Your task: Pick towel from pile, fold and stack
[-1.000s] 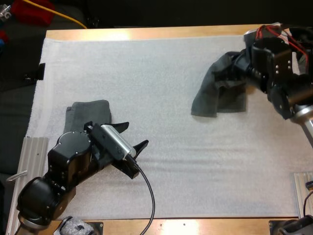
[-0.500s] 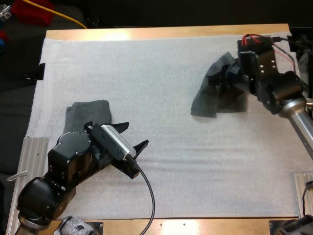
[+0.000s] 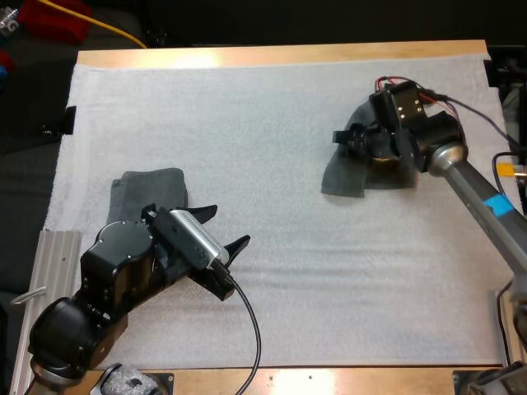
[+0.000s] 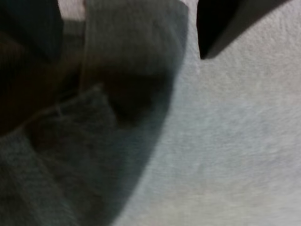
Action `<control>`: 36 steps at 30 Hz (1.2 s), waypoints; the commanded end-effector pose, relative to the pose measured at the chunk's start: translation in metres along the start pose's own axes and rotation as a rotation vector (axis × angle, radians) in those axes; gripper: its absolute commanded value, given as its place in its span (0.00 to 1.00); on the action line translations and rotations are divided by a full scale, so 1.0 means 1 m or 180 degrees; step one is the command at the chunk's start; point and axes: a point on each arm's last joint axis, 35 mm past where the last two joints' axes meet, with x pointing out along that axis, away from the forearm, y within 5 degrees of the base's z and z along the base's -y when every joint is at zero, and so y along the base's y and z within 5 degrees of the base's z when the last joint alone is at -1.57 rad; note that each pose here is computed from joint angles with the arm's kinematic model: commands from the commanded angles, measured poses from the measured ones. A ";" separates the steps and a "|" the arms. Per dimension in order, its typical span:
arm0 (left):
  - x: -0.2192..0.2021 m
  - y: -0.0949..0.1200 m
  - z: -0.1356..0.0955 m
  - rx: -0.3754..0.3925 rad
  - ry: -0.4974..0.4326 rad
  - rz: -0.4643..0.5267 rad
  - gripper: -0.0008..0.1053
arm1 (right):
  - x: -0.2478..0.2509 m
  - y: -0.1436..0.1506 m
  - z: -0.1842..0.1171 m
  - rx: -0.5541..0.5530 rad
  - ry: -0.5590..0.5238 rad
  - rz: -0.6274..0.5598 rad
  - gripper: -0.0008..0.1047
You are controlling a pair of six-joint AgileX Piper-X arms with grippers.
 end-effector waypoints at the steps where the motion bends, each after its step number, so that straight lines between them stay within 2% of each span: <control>1: -0.002 -0.002 0.004 0.0008 -0.0078 -0.0016 0.58 | 0.005 -0.008 0.001 0.0143 0.0049 0.0024 0.57; 8: -0.002 -0.002 0.004 0.0008 -0.0078 -0.0016 0.58 | 0.041 -0.023 -0.003 0.0501 0.0250 0.0333 0.57; 16: -0.002 -0.002 0.004 0.0008 -0.0078 -0.0016 0.58 | 0.078 -0.022 0.001 0.1004 0.0097 0.0579 0.57; 21: -0.002 -0.002 0.004 0.0008 -0.0078 -0.0016 0.58 | 0.090 -0.026 0.000 0.1206 0.0057 0.0468 0.57; 24: -0.002 -0.002 0.004 0.0008 -0.0078 -0.0016 0.58 | 0.090 -0.028 0.002 0.1211 -0.0027 0.0320 0.57; 29: -0.002 -0.002 0.004 0.0008 -0.0078 -0.0016 0.58 | 0.091 -0.027 0.007 0.1204 -0.0191 0.0325 0.55; 32: -0.002 -0.002 0.004 0.0008 -0.0078 -0.0016 0.58 | 0.091 -0.028 0.007 0.1204 -0.0203 0.0311 0.36; 34: -0.002 -0.002 0.004 0.0008 -0.0078 -0.0016 0.58 | 0.091 -0.028 0.007 0.1204 -0.0203 0.0311 0.15; 36: -0.002 -0.002 0.004 0.0008 -0.0078 -0.0016 0.58 | 0.091 -0.027 0.007 0.1200 -0.0197 0.0333 0.01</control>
